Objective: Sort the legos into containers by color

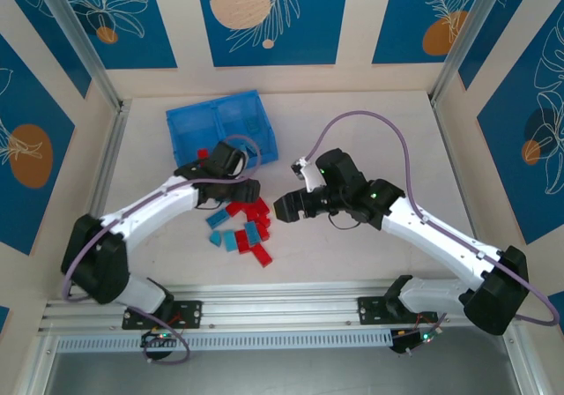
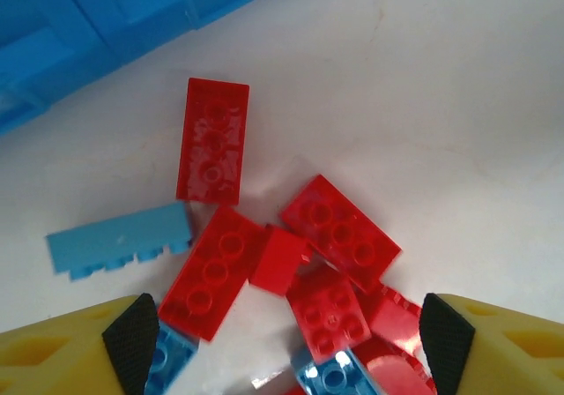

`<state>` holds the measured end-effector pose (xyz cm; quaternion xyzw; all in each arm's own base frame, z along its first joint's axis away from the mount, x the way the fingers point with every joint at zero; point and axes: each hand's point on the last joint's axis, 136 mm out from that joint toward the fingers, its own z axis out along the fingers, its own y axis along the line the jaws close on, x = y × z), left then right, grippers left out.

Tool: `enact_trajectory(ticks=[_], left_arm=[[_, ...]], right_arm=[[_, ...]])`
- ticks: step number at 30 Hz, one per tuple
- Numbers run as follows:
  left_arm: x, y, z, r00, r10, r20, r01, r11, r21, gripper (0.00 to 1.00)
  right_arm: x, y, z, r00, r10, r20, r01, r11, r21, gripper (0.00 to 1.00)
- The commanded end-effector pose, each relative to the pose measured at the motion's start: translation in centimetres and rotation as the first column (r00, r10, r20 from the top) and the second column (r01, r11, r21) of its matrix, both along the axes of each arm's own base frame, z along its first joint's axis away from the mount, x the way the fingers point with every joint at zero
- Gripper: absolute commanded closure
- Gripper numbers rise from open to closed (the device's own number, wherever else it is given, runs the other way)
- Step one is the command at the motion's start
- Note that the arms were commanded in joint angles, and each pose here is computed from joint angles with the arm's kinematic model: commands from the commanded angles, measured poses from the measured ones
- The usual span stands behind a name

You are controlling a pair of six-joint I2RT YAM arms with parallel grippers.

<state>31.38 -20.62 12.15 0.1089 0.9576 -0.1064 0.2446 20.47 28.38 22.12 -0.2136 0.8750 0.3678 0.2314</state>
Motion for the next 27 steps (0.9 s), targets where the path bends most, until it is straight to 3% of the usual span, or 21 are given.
enact_trajectory(ticks=[1,9,27], left_arm=[[3.0,-1.0,0.2,0.997,0.003,0.079,-0.007,0.999,0.046,0.23],[7.0,0.6,-4.4,0.997,-0.014,0.078,-0.011,0.95,0.313,0.24],[6.6,0.8,-11.7,0.998,0.042,-0.038,-0.026,0.938,0.347,0.61]], right_arm=[[0.3,-0.7,1.2,0.998,-0.056,0.027,0.055,0.998,0.017,0.18],[1.0,-1.0,1.7,0.995,-0.075,0.064,0.075,0.997,-0.001,0.18],[0.5,-1.1,2.6,0.996,-0.082,0.043,0.081,0.997,0.017,0.18]])
